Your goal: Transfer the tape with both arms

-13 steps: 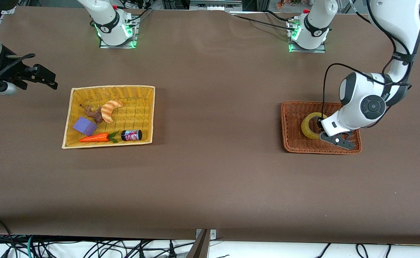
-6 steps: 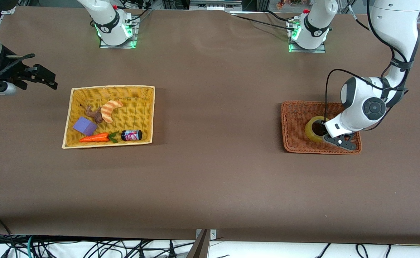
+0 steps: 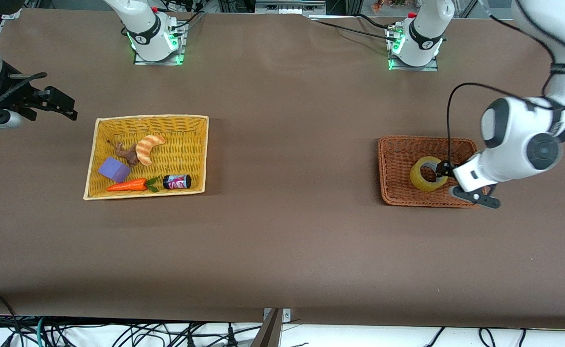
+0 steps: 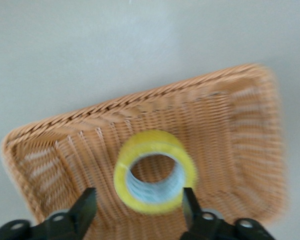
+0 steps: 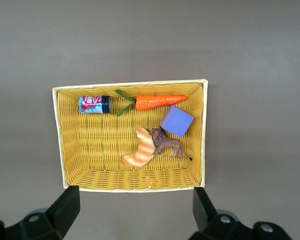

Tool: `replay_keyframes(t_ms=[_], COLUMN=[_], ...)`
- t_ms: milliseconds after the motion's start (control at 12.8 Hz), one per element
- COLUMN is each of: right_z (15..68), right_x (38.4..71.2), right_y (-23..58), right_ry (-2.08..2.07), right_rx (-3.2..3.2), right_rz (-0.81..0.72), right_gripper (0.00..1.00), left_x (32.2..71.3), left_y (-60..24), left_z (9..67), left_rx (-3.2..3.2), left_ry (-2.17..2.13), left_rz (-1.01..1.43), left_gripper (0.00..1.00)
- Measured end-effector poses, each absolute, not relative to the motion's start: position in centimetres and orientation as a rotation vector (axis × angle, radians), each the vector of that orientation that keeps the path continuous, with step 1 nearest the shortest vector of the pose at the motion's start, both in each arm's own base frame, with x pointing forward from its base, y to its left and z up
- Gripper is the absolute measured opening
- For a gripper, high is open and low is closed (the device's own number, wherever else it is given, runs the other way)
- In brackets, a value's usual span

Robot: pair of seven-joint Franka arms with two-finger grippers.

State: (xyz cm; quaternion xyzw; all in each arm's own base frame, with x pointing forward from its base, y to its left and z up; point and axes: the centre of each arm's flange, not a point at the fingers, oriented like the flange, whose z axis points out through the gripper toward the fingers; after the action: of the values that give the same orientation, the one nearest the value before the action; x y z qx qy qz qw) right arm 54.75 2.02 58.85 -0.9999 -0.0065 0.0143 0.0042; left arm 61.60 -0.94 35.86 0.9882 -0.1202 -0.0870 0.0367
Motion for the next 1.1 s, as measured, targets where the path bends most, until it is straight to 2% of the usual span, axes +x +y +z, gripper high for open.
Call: replay_keyframes(t_ms=[78,157,392,549,784,1098], right_z=[58.8,58.8,58.8,58.8,58.7,58.7], right_x=[54.8,54.8,54.8,54.8,54.8,54.8], right_y=[2.0,2.0,2.0,2.0,2.0,1.9], right_ry=[-0.020,-0.020,-0.020,-0.020,-0.019,-0.018], right_rx=[-3.133,-3.133,-3.133,-3.133,-3.133,-3.133], right_rz=[0.046,0.046,0.047,0.048,0.049,0.050], right_gripper=[1.00,1.00,1.00,1.00,1.00,1.00], left_x=[62.1,62.2,60.1,57.4,54.9,56.4], left_y=[-1.1,-1.1,-1.1,0.2,1.7,0.9], left_z=[40.2,44.3,54.9,59.2,59.8,56.1], left_rx=[3.038,3.050,3.072,3.073,3.062,3.059], left_ry=[-0.284,-0.195,0.008,0.070,0.110,0.098], left_rz=[-0.266,-0.247,-0.125,-0.108,-0.244,-0.325], left_gripper=[0.94,1.00,1.00,1.00,1.00,1.00])
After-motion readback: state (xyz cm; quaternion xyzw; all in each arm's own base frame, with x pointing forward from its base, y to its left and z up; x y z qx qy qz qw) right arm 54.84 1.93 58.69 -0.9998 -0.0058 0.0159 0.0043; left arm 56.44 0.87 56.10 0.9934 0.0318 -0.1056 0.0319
